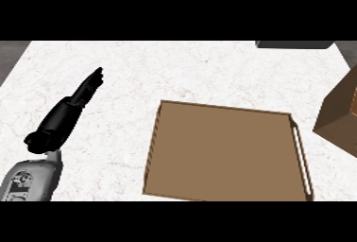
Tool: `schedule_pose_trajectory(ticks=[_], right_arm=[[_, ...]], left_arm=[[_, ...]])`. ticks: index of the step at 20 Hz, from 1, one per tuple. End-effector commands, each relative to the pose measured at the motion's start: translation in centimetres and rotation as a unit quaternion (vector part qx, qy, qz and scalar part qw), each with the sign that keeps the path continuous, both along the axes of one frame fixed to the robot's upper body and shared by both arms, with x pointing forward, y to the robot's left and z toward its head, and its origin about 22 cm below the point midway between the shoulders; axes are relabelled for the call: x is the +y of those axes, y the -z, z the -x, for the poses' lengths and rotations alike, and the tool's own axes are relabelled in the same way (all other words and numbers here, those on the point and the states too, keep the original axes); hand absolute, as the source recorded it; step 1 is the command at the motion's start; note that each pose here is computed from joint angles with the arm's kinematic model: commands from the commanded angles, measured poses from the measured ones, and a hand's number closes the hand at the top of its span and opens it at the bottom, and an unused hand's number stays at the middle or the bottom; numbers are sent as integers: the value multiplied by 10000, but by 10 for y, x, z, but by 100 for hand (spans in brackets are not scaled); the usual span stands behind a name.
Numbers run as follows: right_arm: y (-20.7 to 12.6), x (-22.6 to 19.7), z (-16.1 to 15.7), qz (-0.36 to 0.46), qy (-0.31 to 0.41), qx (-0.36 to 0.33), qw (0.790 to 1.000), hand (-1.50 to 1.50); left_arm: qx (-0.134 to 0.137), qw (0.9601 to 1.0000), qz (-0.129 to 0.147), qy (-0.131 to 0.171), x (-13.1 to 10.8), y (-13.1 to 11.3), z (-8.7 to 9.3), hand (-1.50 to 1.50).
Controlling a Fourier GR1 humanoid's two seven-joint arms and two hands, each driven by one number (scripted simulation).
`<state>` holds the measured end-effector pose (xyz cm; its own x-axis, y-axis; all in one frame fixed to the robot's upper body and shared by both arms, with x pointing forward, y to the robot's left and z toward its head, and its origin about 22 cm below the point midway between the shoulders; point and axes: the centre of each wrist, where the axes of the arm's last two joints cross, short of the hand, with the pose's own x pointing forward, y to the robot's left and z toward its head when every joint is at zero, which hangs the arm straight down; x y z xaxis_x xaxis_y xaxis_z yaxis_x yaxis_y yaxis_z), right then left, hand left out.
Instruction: Pick the pear from the tray and place it in the cardboard box
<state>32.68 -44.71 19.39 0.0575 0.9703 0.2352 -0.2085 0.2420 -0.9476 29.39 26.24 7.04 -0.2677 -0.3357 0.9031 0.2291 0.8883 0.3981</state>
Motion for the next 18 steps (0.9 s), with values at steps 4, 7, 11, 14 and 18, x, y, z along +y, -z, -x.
schedule_pose_trajectory(ticks=[4, 7, 11, 14, 18], right_arm=[[0, -39, -1, -346, -748, 784, 9935, -150], [9, -49, 5, -849, -1152, 341, 9891, -150], [32, -27, -16, -2641, -1188, -918, 9528, -150], [38, -49, -12, -4225, -829, -1432, 8911, -150], [39, -63, -15, -5303, 9, -1419, 8359, -150]], left_arm=[[37, 10000, -53, 43, 2, 7, -1, 0], [47, 10000, 24, -31, -13, 5, 5, 0], [39, 9999, -48, -118, 4, 2, -4, 0], [54, 9999, 11, -160, 4, 11, 7, 0], [61, 10000, 4, -70, 7, 5, 1, 0]])
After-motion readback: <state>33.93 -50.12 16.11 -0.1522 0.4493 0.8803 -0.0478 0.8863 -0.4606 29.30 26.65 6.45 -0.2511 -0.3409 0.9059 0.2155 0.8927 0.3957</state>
